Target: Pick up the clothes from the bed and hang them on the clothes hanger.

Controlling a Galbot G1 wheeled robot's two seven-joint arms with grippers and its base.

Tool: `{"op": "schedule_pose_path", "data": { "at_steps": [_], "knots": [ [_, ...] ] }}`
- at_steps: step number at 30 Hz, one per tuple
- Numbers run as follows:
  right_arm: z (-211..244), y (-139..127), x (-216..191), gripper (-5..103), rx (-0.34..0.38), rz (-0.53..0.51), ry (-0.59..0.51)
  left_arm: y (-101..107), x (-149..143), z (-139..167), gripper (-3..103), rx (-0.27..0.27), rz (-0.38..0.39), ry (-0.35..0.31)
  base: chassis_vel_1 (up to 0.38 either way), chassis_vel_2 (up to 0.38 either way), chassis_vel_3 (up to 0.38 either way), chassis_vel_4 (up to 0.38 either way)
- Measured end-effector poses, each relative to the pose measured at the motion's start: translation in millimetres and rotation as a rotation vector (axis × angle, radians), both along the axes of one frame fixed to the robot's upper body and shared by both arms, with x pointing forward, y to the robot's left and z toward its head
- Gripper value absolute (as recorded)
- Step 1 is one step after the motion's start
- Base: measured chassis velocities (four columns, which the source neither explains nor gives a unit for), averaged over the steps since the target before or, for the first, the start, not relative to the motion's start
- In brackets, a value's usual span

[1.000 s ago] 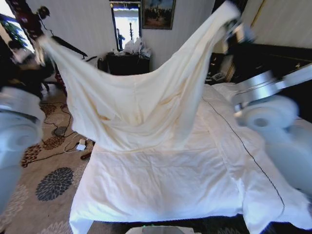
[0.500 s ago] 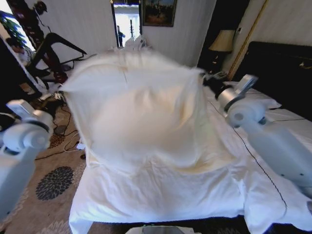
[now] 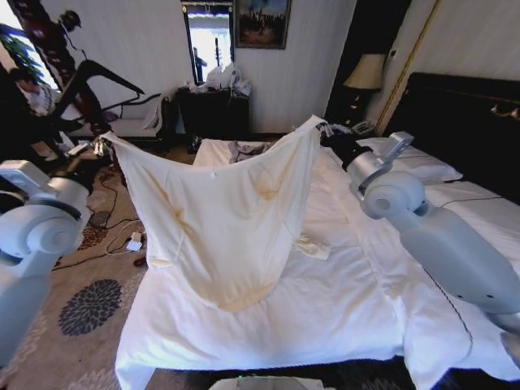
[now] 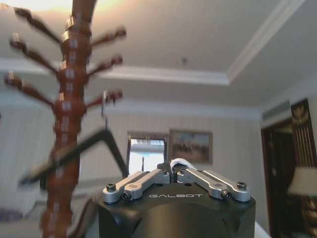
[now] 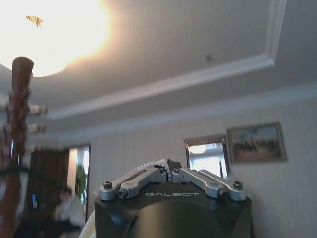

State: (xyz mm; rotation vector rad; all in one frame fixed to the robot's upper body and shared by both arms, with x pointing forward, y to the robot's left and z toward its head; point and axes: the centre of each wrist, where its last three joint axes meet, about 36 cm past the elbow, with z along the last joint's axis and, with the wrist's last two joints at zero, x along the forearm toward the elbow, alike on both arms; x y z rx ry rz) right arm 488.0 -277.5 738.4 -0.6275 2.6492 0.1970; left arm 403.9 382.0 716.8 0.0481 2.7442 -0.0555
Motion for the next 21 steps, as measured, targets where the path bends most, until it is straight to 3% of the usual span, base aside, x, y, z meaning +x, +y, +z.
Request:
{"op": "schedule_pose_path", "data": {
  "at_steps": [3, 6, 10, 14, 17, 21],
  "knots": [
    [7.4, 2.4, 14.1, 0, 0.025, 0.002, -0.003, 8.9, 7.9, 8.5, 2, 0.017, 0.021, -0.007, 0.0, 0.0, 0.0, 0.0],
    [3.2, 19.0, 59.2, 0, 0.072, 0.01, 0.064, 36.8, 39.2, 16.0, 2, 0.041, 0.051, 0.034, 0.0, 0.0, 0.0, 0.0],
    [-10.2, 38.6, 96.8, 0, 0.09, 0.0, 0.122, 50.0, 69.0, 17.3, 2, 0.024, 0.052, 0.072, 0.0, 0.0, 0.0, 0.0],
    [-9.4, 49.5, 114.0, 0, 0.105, -0.009, 0.126, 48.3, 83.8, 27.1, 2, -0.002, 0.047, 0.045, 0.0, 0.0, 0.0, 0.0],
    [9.3, 52.7, 120.8, 0, 0.124, -0.023, 0.072, 38.7, 89.1, 52.8, 2, -0.037, 0.046, -0.024, 0.0, 0.0, 0.0, 0.0],
    [27.6, 46.0, 110.9, 0, 0.13, -0.023, 0.006, 29.3, 80.7, 66.4, 2, -0.032, 0.026, -0.061, 0.0, 0.0, 0.0, 0.0]
  ]
}}
